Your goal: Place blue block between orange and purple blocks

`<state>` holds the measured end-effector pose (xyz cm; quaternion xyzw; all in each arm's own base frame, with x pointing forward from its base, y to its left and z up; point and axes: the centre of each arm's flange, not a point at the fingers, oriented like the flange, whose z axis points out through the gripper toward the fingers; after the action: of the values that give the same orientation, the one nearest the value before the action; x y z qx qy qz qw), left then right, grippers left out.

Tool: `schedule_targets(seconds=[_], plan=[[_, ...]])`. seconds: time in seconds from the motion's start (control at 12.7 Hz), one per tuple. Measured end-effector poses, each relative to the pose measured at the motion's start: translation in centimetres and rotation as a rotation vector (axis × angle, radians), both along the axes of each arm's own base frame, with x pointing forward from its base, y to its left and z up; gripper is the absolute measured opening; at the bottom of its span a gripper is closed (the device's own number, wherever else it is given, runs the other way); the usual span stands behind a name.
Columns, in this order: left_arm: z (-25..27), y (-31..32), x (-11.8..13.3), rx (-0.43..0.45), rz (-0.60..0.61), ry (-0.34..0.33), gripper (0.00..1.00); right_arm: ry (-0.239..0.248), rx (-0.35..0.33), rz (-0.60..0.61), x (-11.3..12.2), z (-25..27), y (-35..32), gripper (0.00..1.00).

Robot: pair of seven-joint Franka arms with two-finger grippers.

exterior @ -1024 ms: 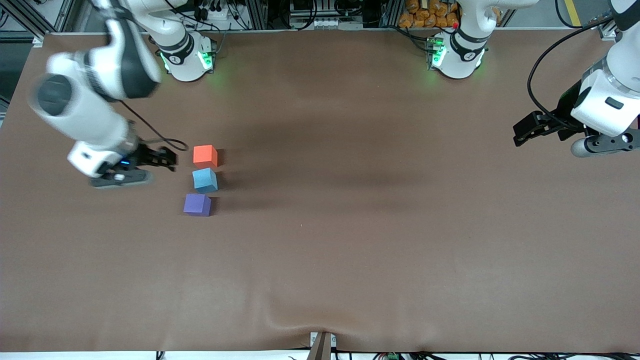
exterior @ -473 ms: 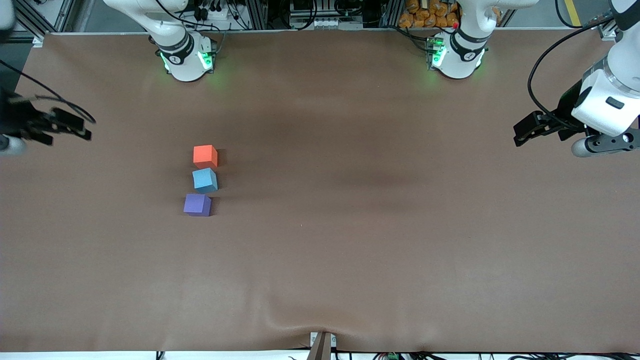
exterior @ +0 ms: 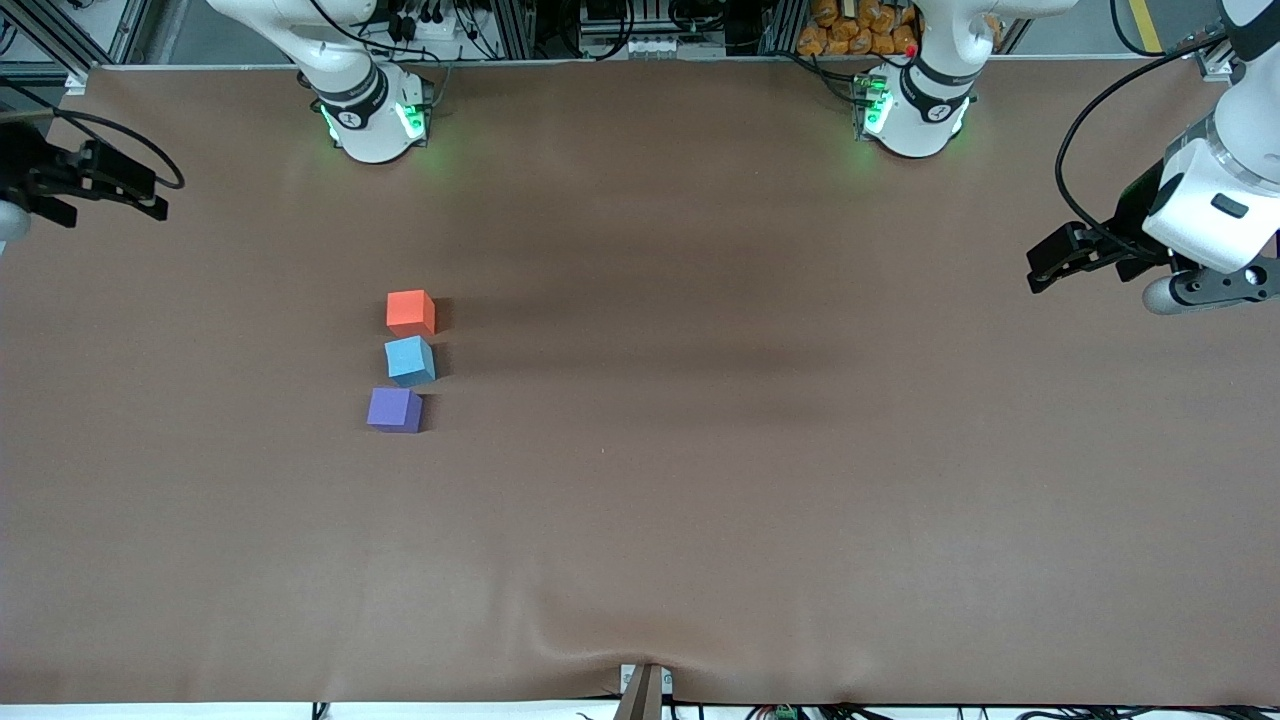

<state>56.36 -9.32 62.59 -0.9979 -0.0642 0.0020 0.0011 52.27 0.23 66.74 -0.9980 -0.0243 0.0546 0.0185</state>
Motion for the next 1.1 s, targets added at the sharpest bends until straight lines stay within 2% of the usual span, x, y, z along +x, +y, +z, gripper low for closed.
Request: schedule_targets(seconds=[1.1], plan=[[-0.01, 0.21, 0.03, 0.000, 0.004, 0.000, 1.00, -0.003, 0.000, -0.009, 0.06, -0.03, -0.47, 1.00]])
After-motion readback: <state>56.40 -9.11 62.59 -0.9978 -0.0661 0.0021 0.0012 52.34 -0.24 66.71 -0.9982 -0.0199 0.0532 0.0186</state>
